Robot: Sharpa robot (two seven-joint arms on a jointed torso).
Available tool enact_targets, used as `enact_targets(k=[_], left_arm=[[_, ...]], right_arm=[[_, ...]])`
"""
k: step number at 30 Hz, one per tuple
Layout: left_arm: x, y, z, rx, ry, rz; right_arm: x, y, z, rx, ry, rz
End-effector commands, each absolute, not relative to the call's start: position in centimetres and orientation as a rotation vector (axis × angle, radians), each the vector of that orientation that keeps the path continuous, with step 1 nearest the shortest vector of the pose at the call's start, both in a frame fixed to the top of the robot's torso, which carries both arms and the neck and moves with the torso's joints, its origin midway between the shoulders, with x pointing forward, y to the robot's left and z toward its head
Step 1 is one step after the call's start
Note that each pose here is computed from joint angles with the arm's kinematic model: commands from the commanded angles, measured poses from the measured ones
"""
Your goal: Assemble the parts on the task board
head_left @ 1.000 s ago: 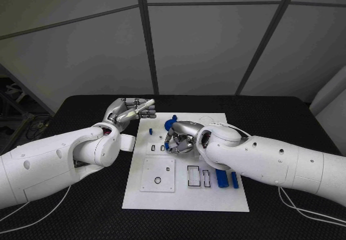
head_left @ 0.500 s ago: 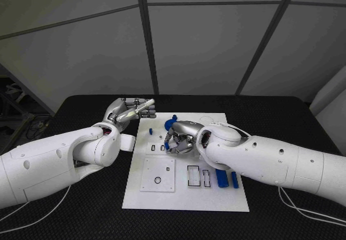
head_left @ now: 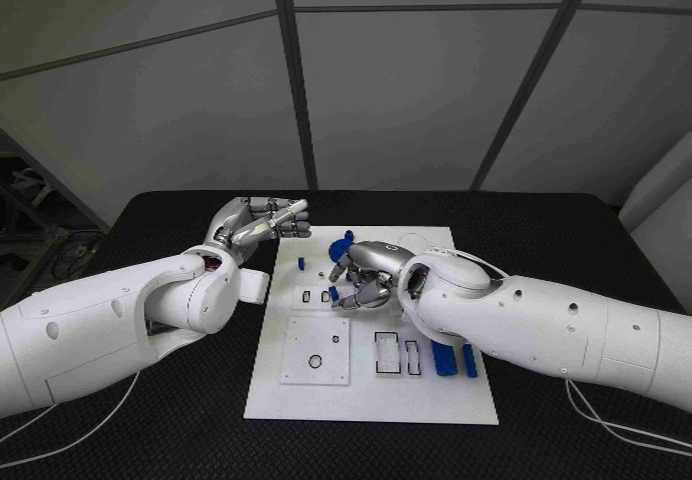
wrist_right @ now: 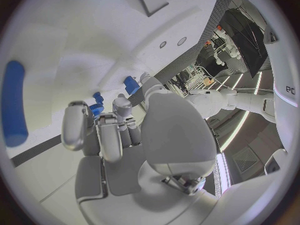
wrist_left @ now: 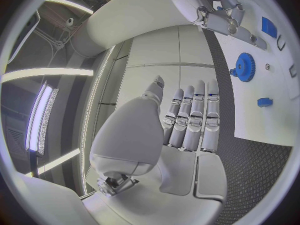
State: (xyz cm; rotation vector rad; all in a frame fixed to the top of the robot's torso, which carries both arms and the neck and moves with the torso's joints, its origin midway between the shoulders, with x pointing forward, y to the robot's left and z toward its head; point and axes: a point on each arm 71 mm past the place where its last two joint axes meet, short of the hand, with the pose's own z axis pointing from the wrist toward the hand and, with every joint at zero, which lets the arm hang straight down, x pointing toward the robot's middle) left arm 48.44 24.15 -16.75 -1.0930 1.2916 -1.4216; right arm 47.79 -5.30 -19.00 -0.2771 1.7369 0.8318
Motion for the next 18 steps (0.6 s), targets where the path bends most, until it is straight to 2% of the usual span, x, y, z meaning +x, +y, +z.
enact_targets(k=[1, 11, 18], left_arm=[[48.5, 24.1, -16.9, -1.05, 1.358, -1.407], [48.8, 25.0, -18.2, -0.904, 1.606, -1.24], [48.4, 24.6, -19.5, -0.662, 1.909, -0.989]], right_arm=[[47.2, -5.6, -17.8, -0.255, 1.624, 0.952], [46.0, -9.9, -15.7, -0.16, 1.583, 1.112], [46.4, -14.5, -14.3, 0.09, 1.64, 1.16]])
